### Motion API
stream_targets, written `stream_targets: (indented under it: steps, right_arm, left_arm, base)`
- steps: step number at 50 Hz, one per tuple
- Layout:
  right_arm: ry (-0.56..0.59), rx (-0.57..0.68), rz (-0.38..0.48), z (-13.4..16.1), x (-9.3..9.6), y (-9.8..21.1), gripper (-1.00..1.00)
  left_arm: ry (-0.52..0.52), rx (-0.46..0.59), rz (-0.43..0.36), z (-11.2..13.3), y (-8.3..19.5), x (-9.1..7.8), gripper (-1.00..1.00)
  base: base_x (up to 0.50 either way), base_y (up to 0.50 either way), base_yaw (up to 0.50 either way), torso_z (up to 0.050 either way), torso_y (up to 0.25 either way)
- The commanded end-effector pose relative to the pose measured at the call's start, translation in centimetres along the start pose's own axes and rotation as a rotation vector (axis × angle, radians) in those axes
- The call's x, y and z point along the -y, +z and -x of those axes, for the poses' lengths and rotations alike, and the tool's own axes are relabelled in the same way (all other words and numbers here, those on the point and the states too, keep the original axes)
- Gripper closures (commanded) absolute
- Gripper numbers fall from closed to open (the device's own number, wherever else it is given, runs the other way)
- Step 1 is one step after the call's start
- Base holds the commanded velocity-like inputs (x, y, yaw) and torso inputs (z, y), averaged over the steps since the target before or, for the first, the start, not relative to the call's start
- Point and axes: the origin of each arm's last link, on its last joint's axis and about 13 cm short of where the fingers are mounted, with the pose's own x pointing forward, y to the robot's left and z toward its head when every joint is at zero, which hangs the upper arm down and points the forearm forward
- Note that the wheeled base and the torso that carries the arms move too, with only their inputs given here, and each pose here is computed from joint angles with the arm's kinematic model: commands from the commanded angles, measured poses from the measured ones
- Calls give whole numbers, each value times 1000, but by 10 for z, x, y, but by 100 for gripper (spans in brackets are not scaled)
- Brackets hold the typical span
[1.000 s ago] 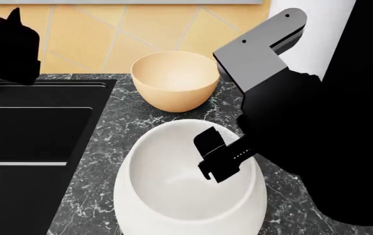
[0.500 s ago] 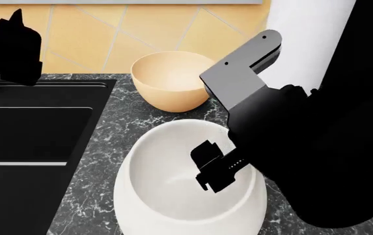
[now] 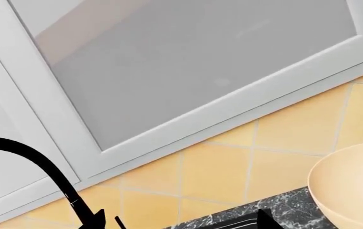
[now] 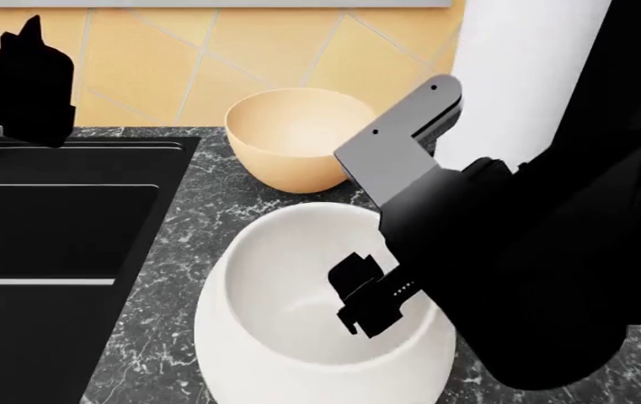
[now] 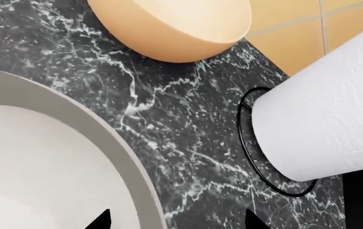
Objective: Stack the bowls in the sink.
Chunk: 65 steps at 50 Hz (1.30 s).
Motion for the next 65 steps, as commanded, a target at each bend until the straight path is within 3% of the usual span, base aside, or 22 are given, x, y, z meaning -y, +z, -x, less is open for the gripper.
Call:
stream_targets:
  steps: [1,13,14,27,55,65]
  right_arm:
    - [16,-41,5,-10,-5,-5,-100]
    - [28,-53,52,-19,-11,-13,-100]
    - [19,-42,64,-19,-11,-13,100]
    - [2,34,95,-3,-6,-7,100]
    - [-39,340,-83,72,37,18,100]
    - [-89,328,-57,85,47,8,100]
  left_arm:
    - [-2,0,0,0,0,1,-100]
    - [-4,-1,-2,-1,-1,1,-100]
    - [-4,-1,-1,-1,-1,1,-100]
    - [-4,-1,-1,-2,-2,1,-100]
    - [-4,1,9,-1,-2,1,-100]
    - [-28,8,47,-12,-1,6,-100]
  base:
    - [0,0,0,0,0]
    - [2,1,2,-2,0]
    - [0,3,4,-11,0]
    - [3,3,4,-3,0]
    - [0,0,0,0,0]
    - [0,0,0,0,0]
